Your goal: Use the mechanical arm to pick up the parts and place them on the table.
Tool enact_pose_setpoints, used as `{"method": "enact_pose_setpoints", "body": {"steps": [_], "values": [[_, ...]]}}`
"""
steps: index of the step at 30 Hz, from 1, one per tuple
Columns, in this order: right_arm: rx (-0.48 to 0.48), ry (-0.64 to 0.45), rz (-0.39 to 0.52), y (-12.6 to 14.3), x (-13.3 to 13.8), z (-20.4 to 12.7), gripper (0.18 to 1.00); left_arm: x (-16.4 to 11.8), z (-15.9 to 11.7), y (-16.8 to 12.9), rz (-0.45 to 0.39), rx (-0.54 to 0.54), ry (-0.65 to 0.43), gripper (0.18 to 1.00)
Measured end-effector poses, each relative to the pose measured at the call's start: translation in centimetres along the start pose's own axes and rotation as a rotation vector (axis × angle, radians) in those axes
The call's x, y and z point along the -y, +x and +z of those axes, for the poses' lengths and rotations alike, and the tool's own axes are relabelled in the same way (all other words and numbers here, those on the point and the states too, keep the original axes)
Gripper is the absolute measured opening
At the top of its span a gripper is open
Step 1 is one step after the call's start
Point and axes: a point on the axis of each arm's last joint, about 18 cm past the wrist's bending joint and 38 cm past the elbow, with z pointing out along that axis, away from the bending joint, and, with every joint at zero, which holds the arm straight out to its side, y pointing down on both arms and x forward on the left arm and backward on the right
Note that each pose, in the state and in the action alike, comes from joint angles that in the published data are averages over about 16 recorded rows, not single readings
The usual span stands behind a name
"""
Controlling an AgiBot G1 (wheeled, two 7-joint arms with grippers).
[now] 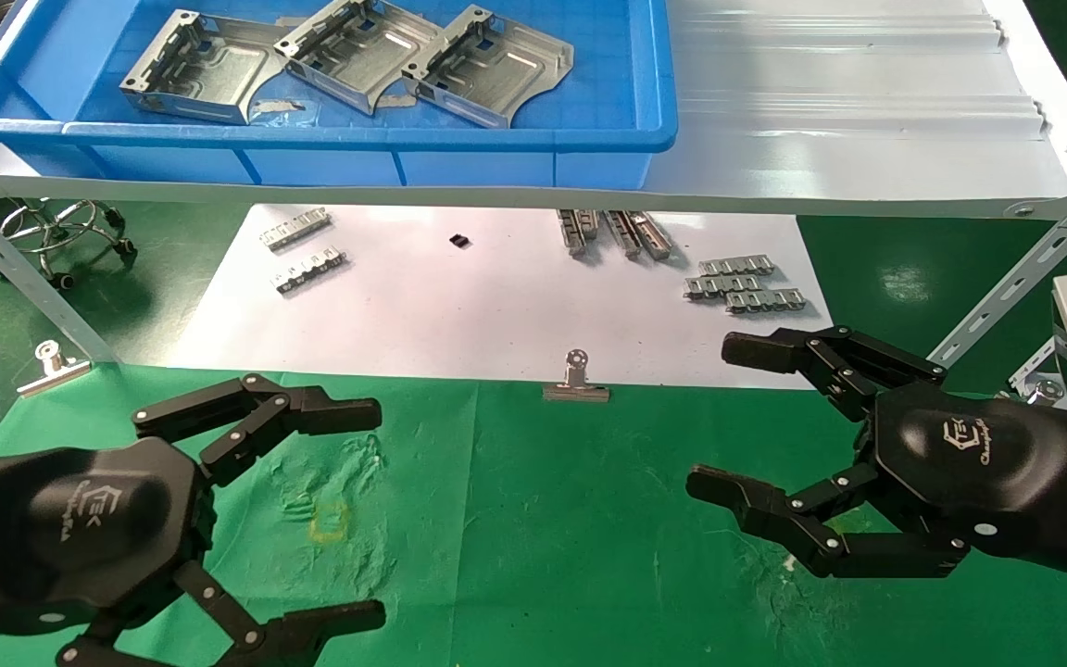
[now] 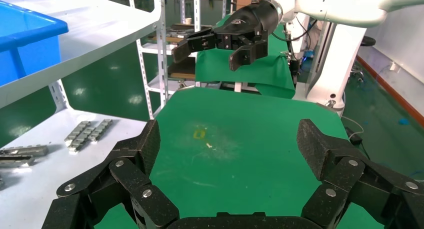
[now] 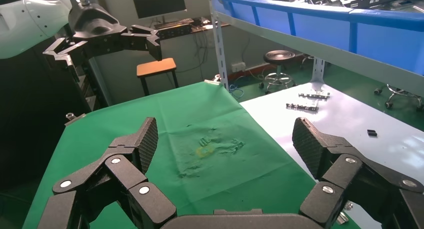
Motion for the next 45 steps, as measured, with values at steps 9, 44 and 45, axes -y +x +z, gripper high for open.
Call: {"method": "enact_pose_setpoints", "body": {"steps": [9, 44, 45], "values": [[0.0, 0.0, 0.0, 0.0, 0.0, 0.0, 1.001, 0.0, 0.0, 0.0, 0.0, 0.0, 0.0, 1.001], [0.0, 0.0, 0.0, 0.0, 0.0, 0.0, 0.817, 2.2, 3.3, -7.9, 0.013, 0.232, 0.106, 1.001], [0.0, 0.0, 0.0, 0.0, 0.0, 0.0, 0.796, 2.4, 3.6, -8.6, 0.014, 0.246, 0.111, 1.001]]}}
